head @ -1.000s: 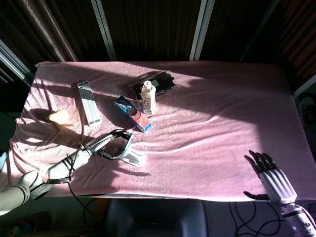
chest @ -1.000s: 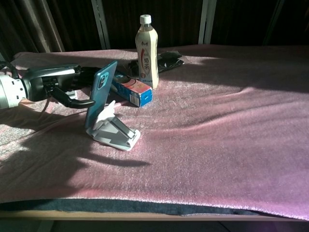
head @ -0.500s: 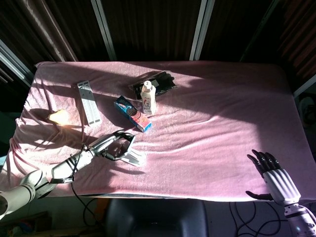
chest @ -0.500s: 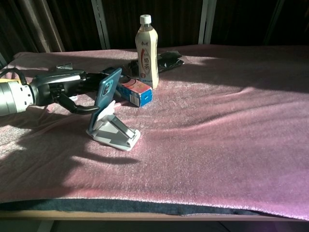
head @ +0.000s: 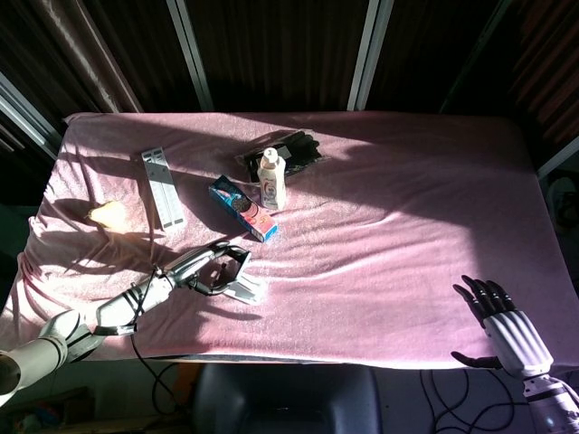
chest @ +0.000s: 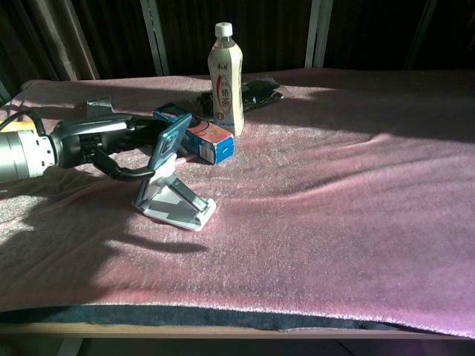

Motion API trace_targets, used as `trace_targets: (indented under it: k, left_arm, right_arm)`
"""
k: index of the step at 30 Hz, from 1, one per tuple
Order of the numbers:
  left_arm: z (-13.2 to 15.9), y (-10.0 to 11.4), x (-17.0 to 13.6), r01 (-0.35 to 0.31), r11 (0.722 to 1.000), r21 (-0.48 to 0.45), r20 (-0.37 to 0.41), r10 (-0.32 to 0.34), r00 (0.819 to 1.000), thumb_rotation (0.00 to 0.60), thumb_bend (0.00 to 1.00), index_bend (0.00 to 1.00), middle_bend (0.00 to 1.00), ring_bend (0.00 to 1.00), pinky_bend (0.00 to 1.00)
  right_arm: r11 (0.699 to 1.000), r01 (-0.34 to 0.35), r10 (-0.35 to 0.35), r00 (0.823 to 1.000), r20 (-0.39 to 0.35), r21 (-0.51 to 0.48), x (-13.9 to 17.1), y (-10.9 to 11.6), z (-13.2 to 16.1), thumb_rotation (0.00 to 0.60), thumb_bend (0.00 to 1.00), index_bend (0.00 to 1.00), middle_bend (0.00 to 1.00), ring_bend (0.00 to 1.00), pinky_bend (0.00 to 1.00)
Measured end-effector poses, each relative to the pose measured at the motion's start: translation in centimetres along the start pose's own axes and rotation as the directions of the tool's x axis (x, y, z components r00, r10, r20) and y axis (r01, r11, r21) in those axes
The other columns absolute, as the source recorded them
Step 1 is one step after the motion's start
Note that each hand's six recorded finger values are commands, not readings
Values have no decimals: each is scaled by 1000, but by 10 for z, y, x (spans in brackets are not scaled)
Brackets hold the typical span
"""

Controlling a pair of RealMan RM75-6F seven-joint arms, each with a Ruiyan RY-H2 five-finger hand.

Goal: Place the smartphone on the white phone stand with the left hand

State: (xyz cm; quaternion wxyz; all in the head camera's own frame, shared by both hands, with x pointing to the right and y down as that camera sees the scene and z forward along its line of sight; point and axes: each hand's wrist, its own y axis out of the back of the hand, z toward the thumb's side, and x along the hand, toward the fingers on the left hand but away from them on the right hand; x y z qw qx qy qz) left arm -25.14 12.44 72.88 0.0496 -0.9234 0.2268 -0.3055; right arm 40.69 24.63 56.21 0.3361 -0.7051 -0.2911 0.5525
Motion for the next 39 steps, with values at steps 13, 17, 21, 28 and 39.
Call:
trace_targets:
  k: [13, 17, 21, 28, 39]
  left_arm:
    - [-3, -1, 1, -16, 1000, 10, -41, 17, 999, 600, 248, 65, 0, 0, 0]
    - [-2, 0, -2, -28, 999, 15, -37, 29, 999, 600, 246, 1, 0, 0, 0]
    - [0, 4, -9, -45, 998, 46, -30, 47, 998, 600, 246, 0, 0, 0, 0]
    - [-2, 16, -54, -187, 949, 255, -26, 200, 979, 600, 280, 0, 0, 0, 0]
    - [22, 8, -225, -518, 465, 718, -14, 754, 657, 600, 305, 0, 0, 0, 0]
  right_arm:
    - [1000, -6, 6, 1000, -15, 8, 0, -1, 2, 600, 112, 0, 0, 0, 0]
    - [1000, -3, 3, 1000, -17, 10, 0, -1, 2, 600, 112, 0, 0, 0, 0]
    - [1000, 1, -1, 1000, -12, 12, 0, -1, 1, 600, 111, 0, 0, 0, 0]
    - [1000, -8, 8, 1000, 9, 24, -3, -4, -1, 600, 112, 0, 0, 0, 0]
    - [997, 60, -64, 993, 97, 41, -17, -6, -1, 600, 111, 0, 0, 0, 0]
